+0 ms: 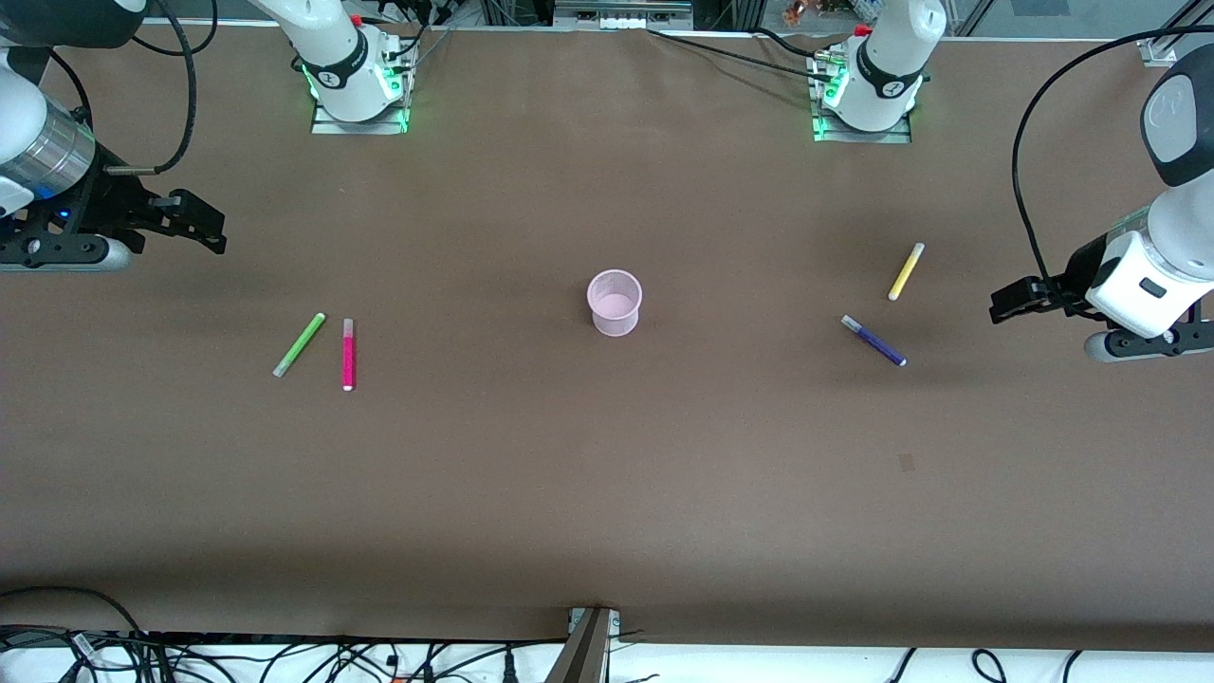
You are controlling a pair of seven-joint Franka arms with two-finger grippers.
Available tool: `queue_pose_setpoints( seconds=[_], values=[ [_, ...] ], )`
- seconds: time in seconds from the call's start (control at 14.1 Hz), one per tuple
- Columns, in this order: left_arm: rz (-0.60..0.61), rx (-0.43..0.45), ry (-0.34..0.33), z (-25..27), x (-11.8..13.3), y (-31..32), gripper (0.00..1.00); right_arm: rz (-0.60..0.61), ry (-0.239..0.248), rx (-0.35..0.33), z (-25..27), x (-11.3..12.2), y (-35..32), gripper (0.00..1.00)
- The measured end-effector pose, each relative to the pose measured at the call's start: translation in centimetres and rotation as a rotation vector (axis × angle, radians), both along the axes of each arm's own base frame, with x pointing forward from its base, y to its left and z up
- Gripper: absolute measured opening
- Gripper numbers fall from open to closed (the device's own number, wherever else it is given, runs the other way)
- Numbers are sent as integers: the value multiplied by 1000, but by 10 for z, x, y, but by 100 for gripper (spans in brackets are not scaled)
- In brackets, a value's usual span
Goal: Organize pens into pink holder with both arms
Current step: 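Move the left gripper toward the blue marker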
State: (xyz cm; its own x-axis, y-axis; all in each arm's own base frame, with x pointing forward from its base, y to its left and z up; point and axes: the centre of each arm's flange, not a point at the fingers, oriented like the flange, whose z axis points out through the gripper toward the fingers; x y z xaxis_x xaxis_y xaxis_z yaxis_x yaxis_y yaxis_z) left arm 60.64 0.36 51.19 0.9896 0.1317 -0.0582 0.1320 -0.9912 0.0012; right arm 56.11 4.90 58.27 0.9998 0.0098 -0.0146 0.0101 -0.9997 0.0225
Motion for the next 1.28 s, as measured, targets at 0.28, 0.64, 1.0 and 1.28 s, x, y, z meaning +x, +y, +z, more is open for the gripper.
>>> queue_pose_setpoints(
  seconds=[0.28,0.64,1.0,1.28],
  values=[
    [0,1,0,-1,2,0,100,0,-1,0,0,0,0,100],
    [1,1,-4,0,3,0,100,0,-2,4,0,0,0,100],
    [-4,1,-3,0,3,0,100,-1,-8,15,1,1,1,100],
    [1,1,-4,0,3,0,100,-1,-18,17,2,2,2,100]
  ],
)
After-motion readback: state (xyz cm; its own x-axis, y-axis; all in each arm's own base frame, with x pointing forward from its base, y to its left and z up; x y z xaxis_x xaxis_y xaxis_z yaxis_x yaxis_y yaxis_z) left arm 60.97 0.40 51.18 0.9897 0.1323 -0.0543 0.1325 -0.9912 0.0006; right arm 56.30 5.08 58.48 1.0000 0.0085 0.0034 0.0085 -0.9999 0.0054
